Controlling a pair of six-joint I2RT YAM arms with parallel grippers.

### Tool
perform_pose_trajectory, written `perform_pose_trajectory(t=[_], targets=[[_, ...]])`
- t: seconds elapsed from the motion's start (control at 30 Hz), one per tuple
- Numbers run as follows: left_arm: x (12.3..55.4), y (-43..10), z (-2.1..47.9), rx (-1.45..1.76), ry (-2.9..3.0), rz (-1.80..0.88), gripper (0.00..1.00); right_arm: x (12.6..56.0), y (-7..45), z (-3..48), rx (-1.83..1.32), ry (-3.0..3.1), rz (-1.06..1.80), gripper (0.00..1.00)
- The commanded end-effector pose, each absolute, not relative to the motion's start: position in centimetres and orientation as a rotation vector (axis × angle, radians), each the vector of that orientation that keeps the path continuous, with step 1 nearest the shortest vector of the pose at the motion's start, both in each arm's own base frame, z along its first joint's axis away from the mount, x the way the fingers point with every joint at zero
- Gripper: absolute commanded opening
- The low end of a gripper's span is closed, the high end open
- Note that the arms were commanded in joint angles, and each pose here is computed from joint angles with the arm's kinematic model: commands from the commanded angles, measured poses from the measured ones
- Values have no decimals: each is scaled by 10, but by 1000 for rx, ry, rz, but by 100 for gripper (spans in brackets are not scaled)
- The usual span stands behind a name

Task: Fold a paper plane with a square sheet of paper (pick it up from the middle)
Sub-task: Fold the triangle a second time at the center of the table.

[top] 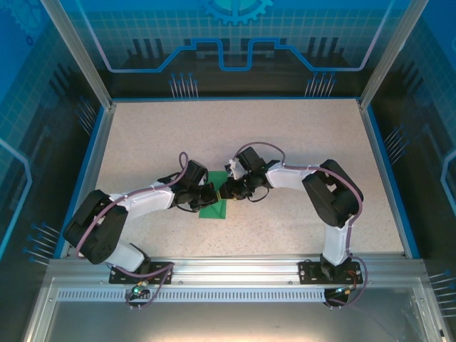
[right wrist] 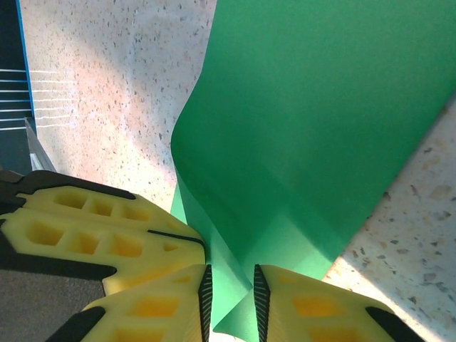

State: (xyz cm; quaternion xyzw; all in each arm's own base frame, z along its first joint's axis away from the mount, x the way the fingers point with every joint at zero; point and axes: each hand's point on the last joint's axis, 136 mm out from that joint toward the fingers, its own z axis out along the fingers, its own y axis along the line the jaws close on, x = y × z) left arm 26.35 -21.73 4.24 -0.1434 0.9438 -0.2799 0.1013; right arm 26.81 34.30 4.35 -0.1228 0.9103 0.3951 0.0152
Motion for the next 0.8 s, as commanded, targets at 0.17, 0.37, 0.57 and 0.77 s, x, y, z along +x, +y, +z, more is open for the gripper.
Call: perform_pose_trajectory(t=[0.17,0.37,0.57,0.77], targets=[[261,-214,44,-427,2785,-837,0,259,348,37,-412,2854,1260,20],[260,-215,45,-425,2783,-842,0,260,349,34,-406,2859,1259,11],[260,-218,53,-410,2764,-884,7,267,343,30,-409,2851,1171,4],[261,-220,57,-392,2754,-906,14,276,336,27,-421,2855,1088,4]])
